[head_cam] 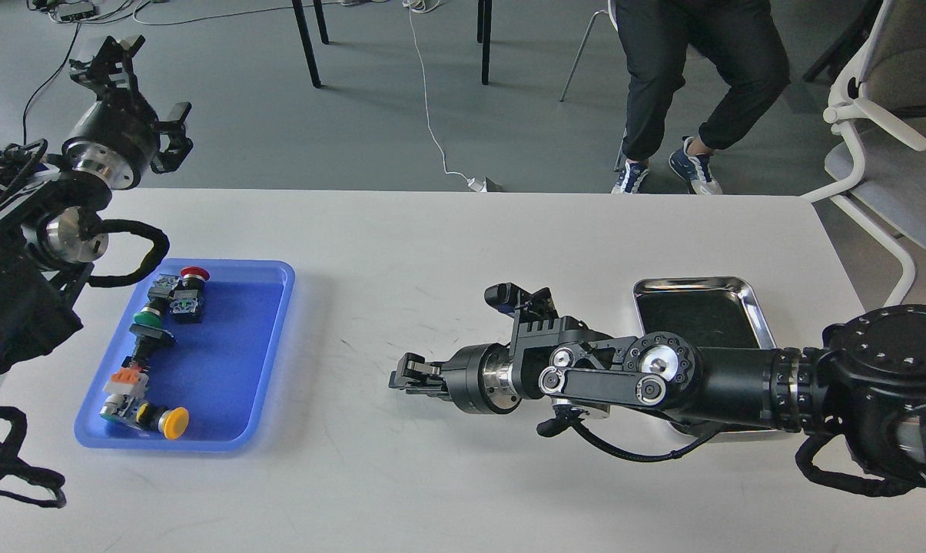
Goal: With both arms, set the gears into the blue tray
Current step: 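Carry the black part to the table center and open the right gripper, then lift the right gripper away from the black part, then reach the left gripper to the black part and grasp it, then carry the black part into the blue tray and release it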
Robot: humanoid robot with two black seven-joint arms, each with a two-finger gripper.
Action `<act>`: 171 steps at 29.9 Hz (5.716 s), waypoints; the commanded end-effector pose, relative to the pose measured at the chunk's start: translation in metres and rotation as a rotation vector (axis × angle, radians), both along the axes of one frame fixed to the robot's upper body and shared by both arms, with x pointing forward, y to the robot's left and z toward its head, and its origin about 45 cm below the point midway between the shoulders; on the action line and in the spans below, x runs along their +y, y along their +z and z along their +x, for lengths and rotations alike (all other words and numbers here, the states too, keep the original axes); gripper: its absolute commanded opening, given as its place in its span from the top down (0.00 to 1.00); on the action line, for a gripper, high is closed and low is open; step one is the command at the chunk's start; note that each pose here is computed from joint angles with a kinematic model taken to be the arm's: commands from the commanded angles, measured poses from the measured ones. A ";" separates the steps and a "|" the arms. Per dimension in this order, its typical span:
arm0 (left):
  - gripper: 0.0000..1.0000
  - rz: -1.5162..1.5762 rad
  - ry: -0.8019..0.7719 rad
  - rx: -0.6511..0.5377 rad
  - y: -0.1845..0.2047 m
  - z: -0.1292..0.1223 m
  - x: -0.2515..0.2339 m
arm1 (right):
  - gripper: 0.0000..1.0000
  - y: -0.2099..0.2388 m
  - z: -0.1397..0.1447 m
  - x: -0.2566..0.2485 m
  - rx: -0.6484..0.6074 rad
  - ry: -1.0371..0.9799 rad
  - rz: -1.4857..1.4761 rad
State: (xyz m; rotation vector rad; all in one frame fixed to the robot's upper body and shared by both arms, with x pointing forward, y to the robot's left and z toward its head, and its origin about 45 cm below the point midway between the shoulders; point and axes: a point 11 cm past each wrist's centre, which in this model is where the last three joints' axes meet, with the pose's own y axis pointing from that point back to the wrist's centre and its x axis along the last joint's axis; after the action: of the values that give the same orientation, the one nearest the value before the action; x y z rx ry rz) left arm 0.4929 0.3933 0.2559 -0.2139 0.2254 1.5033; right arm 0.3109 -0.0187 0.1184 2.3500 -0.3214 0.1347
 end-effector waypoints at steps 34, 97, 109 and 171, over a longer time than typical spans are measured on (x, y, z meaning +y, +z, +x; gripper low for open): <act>0.02 0.380 -0.454 -0.126 0.047 -0.008 -0.117 | 0.03 0.174 0.149 -0.303 -0.057 -0.976 0.825; 0.90 1.686 -1.124 -0.539 -0.191 -0.226 -0.184 | 0.03 0.090 0.089 -0.364 0.173 -1.294 1.280; 0.90 1.728 -0.875 -0.592 -0.068 -0.193 -0.124 | 0.03 0.095 0.089 -0.361 0.173 -1.274 1.284; 0.07 1.598 -0.363 -0.265 -0.064 -0.118 -0.001 | 0.03 0.114 0.090 -0.358 0.143 -1.221 1.244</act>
State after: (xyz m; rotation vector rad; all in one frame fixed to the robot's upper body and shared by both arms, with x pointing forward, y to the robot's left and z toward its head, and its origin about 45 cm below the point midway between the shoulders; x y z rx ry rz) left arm 0.3527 0.4033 0.1560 0.9468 -1.0717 0.8215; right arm 0.4011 -0.3751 0.2207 2.6688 -2.1437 -1.1262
